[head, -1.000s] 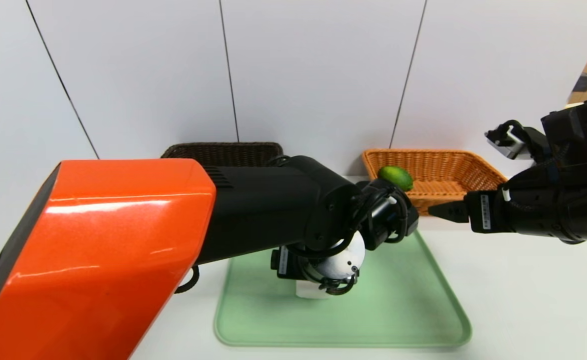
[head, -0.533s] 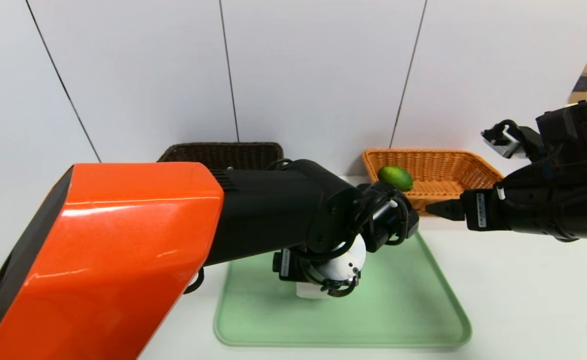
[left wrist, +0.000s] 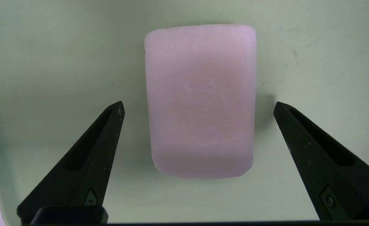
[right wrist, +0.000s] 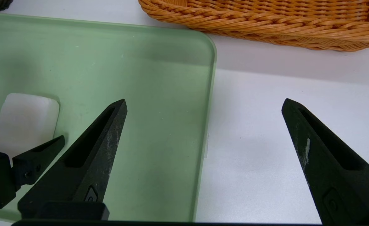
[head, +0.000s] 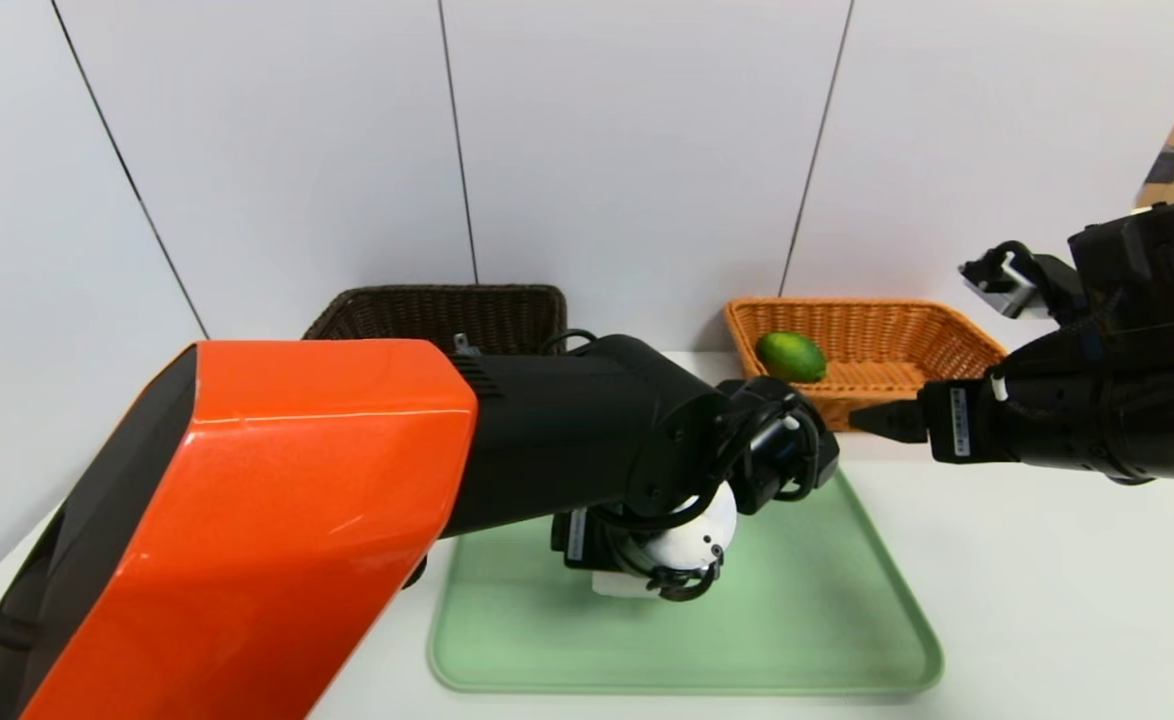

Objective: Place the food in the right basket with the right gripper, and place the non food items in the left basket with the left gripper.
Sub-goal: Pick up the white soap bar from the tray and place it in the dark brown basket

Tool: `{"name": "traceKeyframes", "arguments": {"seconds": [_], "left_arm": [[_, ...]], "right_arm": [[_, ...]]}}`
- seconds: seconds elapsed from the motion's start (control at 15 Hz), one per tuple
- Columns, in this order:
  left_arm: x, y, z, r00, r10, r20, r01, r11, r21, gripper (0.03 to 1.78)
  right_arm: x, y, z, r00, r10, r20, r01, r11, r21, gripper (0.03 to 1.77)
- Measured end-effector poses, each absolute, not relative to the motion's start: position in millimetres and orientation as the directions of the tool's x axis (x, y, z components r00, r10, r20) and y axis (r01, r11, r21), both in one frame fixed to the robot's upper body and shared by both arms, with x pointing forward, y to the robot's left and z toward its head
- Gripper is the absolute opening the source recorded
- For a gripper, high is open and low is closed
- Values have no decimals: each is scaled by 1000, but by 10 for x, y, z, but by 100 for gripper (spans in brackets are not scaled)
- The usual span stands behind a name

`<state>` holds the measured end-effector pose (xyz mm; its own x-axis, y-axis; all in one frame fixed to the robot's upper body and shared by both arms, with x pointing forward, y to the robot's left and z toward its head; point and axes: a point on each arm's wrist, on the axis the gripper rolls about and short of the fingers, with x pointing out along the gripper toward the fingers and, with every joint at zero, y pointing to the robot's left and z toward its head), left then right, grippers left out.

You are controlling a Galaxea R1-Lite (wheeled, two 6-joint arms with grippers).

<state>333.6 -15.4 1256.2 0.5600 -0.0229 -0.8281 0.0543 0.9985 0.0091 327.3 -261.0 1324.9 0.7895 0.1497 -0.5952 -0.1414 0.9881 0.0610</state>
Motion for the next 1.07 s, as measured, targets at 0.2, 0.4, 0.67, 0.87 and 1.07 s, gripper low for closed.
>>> {"name": "traceKeyframes", "arguments": {"seconds": [0.2, 0.4, 0.67, 0.87, 1.07], "left_arm": [[3340, -160, 12538, 557, -19, -830, 54, 998, 14, 169], [3342, -161, 12532, 553, -21, -833, 46, 999, 5, 169], [3334, -155, 12559, 530, -50, -847, 56, 998, -24, 169], [3327, -153, 12572, 515, -66, -854, 58, 997, -42, 169], [3326, -154, 12575, 511, -72, -857, 56, 997, -51, 169]], "right_arm": [[3270, -2605, 13247, 789, 151, -596, -143, 988, 61, 169], [3268, -2603, 13243, 788, 151, -597, -144, 988, 60, 169], [3268, -2603, 13243, 788, 152, -597, -144, 988, 61, 169], [3268, -2605, 13240, 787, 151, -598, -143, 988, 61, 169], [3266, -2607, 13232, 786, 149, -600, -142, 988, 59, 169]]}}
